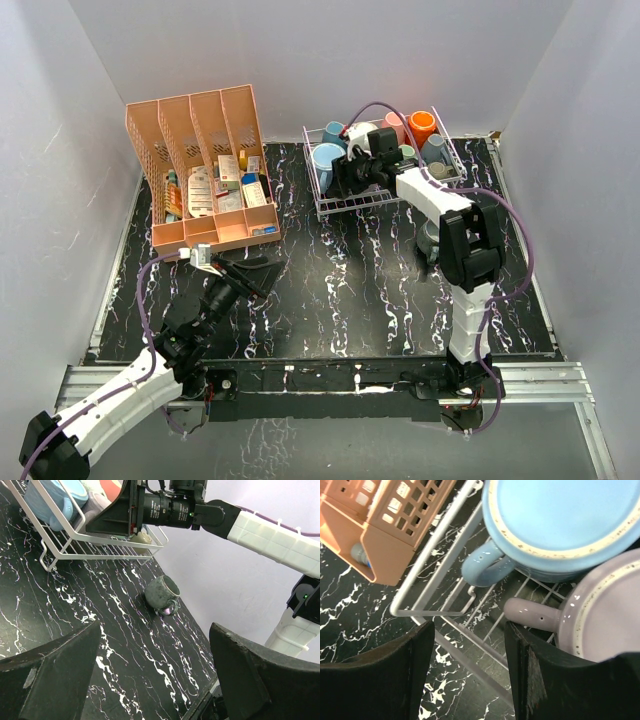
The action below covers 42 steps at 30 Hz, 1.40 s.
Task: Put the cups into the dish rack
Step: Turn the cup upside down in the dish rack.
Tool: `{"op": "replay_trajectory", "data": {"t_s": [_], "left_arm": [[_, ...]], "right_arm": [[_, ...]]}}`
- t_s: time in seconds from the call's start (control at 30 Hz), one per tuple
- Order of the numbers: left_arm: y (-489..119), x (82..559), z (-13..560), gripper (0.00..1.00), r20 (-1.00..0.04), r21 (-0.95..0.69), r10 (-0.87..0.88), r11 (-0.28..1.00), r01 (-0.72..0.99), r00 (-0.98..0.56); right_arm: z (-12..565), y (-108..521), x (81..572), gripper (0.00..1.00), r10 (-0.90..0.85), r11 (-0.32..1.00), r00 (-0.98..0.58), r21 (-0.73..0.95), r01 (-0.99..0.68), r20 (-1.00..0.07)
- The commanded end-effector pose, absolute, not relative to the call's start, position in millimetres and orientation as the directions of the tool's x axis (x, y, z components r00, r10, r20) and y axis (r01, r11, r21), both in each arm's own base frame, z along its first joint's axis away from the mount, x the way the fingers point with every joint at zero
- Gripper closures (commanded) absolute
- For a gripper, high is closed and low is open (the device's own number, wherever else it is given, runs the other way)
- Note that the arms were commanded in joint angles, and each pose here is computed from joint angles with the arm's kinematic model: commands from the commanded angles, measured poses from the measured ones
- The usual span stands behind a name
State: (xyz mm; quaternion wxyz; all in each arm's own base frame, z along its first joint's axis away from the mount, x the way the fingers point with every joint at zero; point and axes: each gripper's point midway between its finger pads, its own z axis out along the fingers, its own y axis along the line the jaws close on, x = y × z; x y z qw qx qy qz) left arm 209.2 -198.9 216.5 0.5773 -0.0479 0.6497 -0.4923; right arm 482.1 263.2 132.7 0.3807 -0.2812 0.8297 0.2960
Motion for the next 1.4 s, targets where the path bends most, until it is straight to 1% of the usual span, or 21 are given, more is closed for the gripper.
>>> {"op": "replay_trajectory", "data": {"t_s": [0.0,0.17,0.47,0.7,0.83,0.93,1.03,1.2,1.37], "left_arm": [[-196,210,219,0.13,-0.706,-0.689,-0.637,0.516,0.509,-0.310],[-196,210,219,0.13,-0.705,-0.689,-0.638,0.515,0.510,-0.309],[-195,209,220,0.13,-0.707,-0.686,-0.637,0.514,0.514,-0.307],[-196,209,220,0.11,-0.703,-0.691,-0.639,0.509,0.514,-0.312],[-198,210,221,0.09,-0.694,-0.699,-0.646,0.498,0.514,-0.317],[-199,210,222,0.07,-0.685,-0.706,-0.654,0.488,0.513,-0.321],[-199,211,222,0.03,-0.674,-0.716,-0.664,0.479,0.508,-0.324],[-198,211,226,0.03,-0.655,-0.728,-0.684,0.458,0.510,-0.321],[-201,210,230,0.03,-0.641,-0.738,-0.694,0.436,0.515,-0.330]], "right_arm": [[207,281,481,0.40,-0.198,0.595,-0.393,0.208,-0.777,-0.898],[218,289,467,0.40,-0.194,0.543,-0.376,0.220,-0.811,-0.906],[252,296,428,0.41,-0.175,0.406,-0.303,0.212,-0.889,-0.937],[275,290,388,0.41,-0.160,0.322,-0.202,0.142,-0.936,-0.966],[282,283,370,0.42,-0.157,0.302,-0.134,0.082,-0.950,-0.978],[282,275,360,0.42,-0.161,0.303,-0.107,0.054,-0.951,-0.981],[277,261,356,0.43,-0.160,0.318,-0.122,0.066,-0.946,-0.980],[276,228,355,0.44,-0.136,0.354,-0.128,0.072,-0.932,-0.982],[270,186,357,0.44,-0.108,0.432,-0.148,0.088,-0.898,-0.983]]}}
